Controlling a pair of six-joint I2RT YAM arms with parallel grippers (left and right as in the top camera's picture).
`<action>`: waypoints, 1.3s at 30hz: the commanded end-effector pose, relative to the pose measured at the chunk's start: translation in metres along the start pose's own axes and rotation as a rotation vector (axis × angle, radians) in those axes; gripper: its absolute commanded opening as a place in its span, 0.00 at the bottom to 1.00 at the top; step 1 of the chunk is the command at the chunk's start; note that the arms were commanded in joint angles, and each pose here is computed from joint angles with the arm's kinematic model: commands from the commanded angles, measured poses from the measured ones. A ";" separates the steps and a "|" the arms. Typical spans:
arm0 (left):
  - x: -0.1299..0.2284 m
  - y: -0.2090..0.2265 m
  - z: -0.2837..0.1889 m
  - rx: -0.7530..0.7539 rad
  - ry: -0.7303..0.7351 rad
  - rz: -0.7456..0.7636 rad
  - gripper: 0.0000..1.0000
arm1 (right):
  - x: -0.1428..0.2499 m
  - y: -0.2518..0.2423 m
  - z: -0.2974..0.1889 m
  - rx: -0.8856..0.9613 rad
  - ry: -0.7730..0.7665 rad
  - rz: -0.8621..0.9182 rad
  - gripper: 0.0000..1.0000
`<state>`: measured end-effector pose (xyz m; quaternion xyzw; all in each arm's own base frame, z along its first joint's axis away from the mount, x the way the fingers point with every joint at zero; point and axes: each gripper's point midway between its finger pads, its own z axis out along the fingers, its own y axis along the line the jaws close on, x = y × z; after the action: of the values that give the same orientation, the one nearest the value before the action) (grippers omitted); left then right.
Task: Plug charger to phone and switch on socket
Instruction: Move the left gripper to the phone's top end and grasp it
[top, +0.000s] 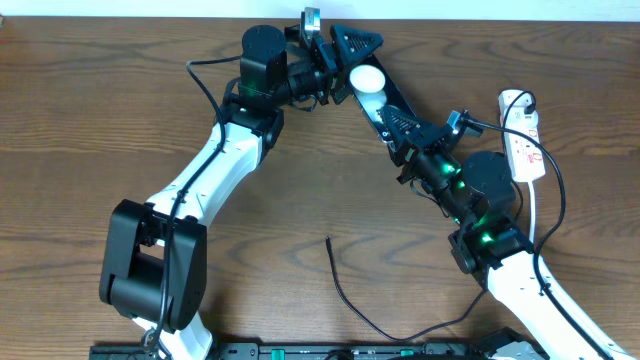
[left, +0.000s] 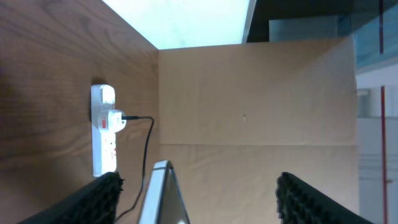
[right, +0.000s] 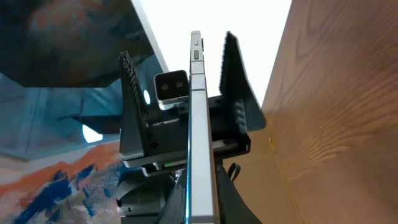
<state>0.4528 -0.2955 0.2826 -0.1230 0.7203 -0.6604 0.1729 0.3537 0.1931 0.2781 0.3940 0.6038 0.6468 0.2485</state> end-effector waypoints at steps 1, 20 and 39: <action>0.001 -0.016 -0.002 0.024 -0.009 0.040 0.68 | 0.001 0.005 0.000 -0.016 -0.008 0.007 0.01; 0.018 -0.018 0.008 0.024 0.030 -0.062 0.19 | -0.001 0.006 -0.001 -0.019 -0.018 0.007 0.01; 0.018 -0.018 0.008 0.024 0.034 -0.066 0.08 | -0.001 0.006 -0.001 -0.018 -0.018 0.006 0.01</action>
<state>0.4490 -0.3064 0.2786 -0.1630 0.7177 -0.6626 0.1389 0.3564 0.1890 0.2807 0.4003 0.5957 0.6461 0.2598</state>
